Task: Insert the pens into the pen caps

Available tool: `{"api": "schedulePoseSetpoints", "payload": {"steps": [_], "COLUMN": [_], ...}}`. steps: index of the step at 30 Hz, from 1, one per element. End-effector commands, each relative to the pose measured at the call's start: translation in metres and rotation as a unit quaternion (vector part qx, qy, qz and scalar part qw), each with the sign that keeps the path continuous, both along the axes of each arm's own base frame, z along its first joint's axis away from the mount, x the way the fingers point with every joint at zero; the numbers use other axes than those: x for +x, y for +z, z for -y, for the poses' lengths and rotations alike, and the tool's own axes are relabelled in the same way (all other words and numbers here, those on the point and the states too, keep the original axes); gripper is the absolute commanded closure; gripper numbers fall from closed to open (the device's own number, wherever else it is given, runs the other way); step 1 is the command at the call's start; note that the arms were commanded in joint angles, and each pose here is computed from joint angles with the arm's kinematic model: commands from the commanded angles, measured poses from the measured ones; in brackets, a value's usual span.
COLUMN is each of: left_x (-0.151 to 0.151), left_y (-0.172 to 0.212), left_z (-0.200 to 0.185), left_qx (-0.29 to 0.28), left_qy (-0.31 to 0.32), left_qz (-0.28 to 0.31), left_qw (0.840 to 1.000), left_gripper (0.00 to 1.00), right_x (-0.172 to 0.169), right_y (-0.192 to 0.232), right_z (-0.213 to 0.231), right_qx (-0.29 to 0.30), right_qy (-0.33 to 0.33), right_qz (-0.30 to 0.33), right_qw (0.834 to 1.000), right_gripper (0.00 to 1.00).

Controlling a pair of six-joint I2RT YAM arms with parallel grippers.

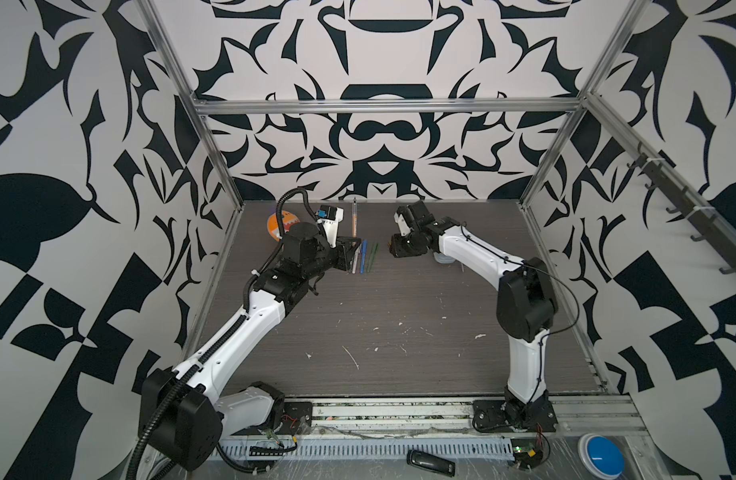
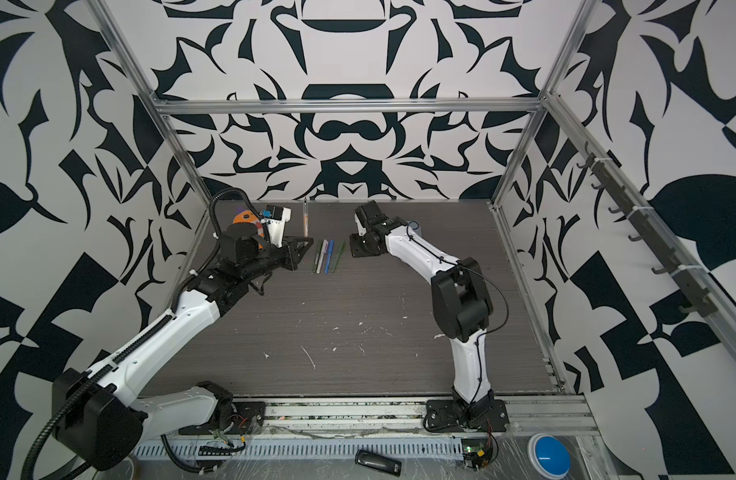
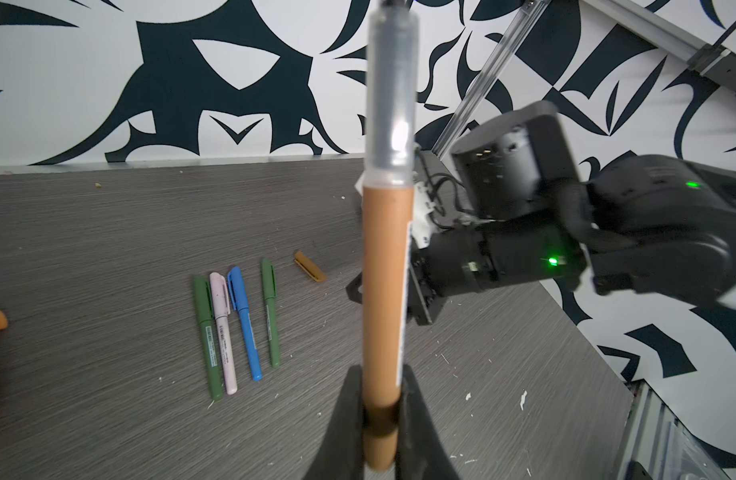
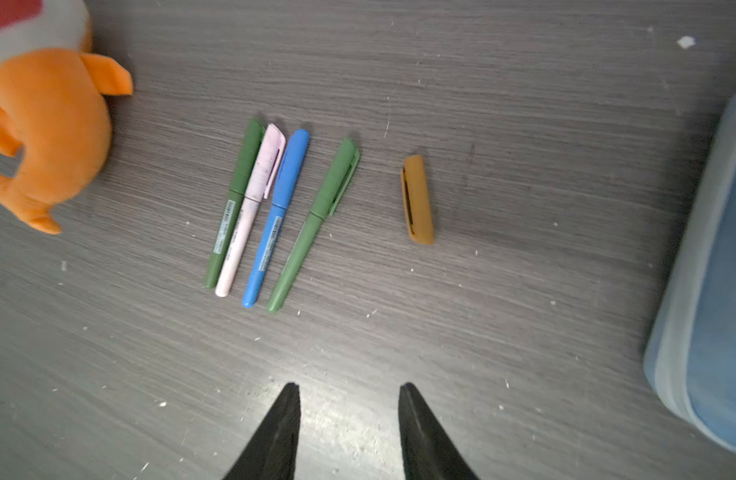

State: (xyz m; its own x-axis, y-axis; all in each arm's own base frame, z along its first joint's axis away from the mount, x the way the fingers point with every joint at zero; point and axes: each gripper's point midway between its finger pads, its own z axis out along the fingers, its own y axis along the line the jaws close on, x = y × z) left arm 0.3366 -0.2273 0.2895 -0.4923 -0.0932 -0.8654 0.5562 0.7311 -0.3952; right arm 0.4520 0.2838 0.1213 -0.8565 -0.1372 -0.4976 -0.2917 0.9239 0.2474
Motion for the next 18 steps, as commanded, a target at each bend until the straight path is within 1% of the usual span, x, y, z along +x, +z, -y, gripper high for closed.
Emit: {"api": "schedulePoseSetpoints", "payload": {"steps": [1, 6, 10, 14, 15, 18], "left_x": [-0.002, -0.004, -0.005, -0.007, -0.008, -0.009], "left_y": [-0.004, -0.004, -0.005, -0.002, -0.003, -0.002], "left_z": [0.004, 0.007, 0.012, 0.014, 0.015, 0.017], "left_qx": [-0.002, -0.006, -0.01, -0.014, -0.015, -0.018], "left_qy": [-0.012, -0.022, -0.037, -0.045, -0.048, -0.055], "left_qz": [-0.005, -0.007, -0.013, -0.01, -0.009, -0.007], "left_qw": [1.0, 1.0, 0.999, 0.999, 0.999, 0.998], "left_gripper": [1.0, 1.0, 1.0, 1.0, 1.0, 1.0], "right_x": [0.02, 0.043, 0.058, 0.07, 0.073, 0.08], "right_y": [0.015, -0.01, -0.029, -0.042, -0.04, -0.056], "right_z": [0.003, -0.004, 0.0, 0.002, 0.001, 0.001], "right_qx": [-0.036, -0.075, -0.109, -0.117, -0.11, -0.099], "right_qy": [0.018, 0.038, 0.037, 0.031, 0.032, 0.032], "right_qz": [0.038, 0.03, 0.024, 0.023, 0.024, 0.011], "right_qw": [0.998, 0.996, 0.993, 0.992, 0.993, 0.995], "right_gripper": [0.57, 0.57, 0.57, 0.58, 0.58, 0.59]}}
